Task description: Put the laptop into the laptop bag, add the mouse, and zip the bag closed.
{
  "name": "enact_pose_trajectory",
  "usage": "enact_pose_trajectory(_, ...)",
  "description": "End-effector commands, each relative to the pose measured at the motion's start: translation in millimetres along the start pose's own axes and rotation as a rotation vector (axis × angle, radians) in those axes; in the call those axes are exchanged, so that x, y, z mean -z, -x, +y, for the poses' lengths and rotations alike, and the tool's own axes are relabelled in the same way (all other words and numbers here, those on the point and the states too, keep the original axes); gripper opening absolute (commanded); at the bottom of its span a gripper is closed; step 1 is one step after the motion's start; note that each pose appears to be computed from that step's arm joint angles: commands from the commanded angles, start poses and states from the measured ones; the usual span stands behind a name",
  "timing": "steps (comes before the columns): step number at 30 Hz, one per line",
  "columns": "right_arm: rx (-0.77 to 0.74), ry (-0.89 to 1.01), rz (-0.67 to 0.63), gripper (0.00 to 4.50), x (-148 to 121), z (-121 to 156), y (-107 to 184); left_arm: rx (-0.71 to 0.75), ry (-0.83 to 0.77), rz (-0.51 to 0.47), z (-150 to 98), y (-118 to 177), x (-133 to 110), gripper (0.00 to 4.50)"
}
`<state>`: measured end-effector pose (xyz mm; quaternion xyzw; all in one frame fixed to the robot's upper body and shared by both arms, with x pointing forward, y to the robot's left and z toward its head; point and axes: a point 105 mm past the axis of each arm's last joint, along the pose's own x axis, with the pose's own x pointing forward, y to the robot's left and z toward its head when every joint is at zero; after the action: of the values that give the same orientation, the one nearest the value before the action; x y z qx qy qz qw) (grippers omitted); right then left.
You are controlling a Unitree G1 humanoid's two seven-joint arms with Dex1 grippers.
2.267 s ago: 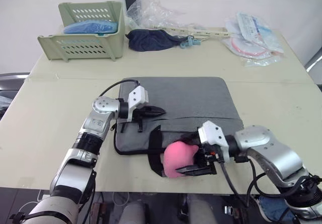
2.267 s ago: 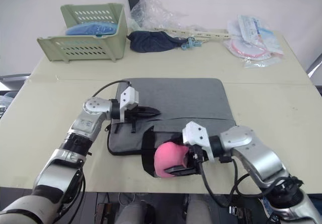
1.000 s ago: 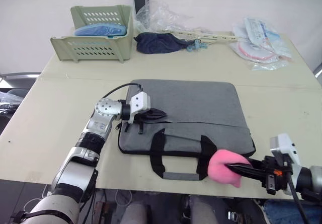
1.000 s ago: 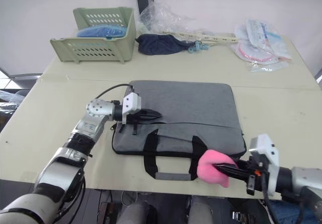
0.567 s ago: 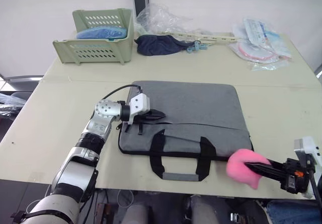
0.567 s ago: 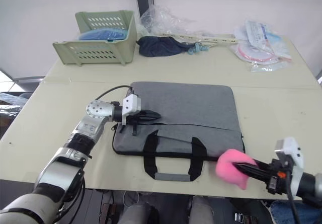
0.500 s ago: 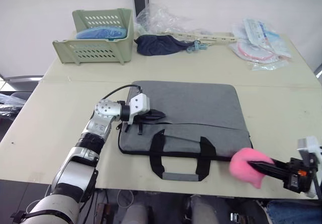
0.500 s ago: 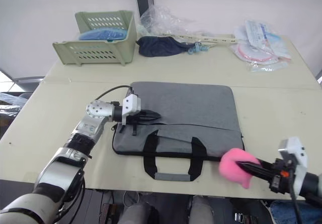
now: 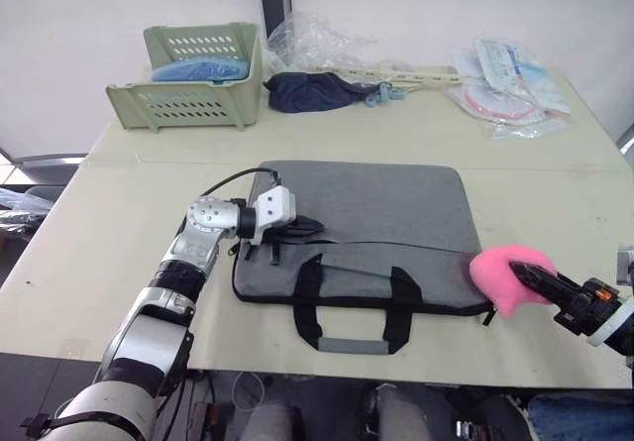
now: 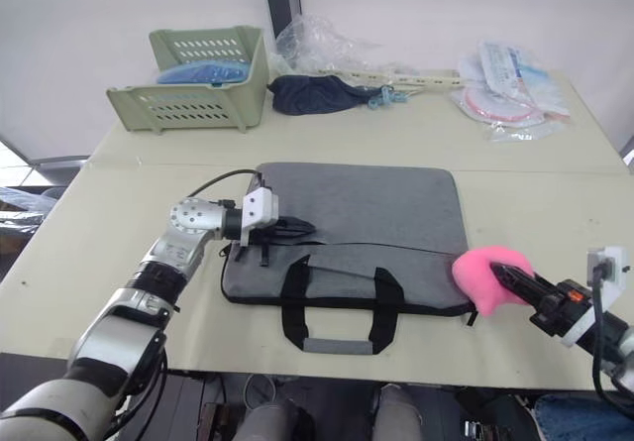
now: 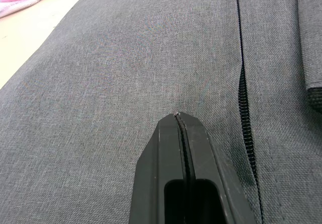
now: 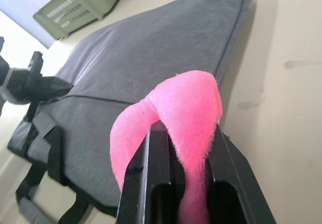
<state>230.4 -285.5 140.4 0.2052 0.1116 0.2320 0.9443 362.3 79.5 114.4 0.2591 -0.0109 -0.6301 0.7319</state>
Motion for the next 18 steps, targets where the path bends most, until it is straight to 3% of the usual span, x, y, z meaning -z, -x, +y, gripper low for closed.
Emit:
enact_pose_trajectory(1, 0.056, 0.006, -0.065, 0.0, -10.6, -7.5, -0.8, 0.127, 0.185, 0.225, -47.6, 3.4, 67.7, 0.0)
enact_pose_trajectory(13, 0.248, -0.01, -0.136, 0.0, -18.8, -41.7, 4.7, 0.134, 0.198, 0.224, -50.2, 6.0, 69.1, 0.0)
enact_pose_trajectory(18, 0.227, -0.024, -0.156, 0.0, -19.4, -35.5, -11.4, 0.142, 0.196, 0.223, -50.6, 5.2, 68.6, 0.0)
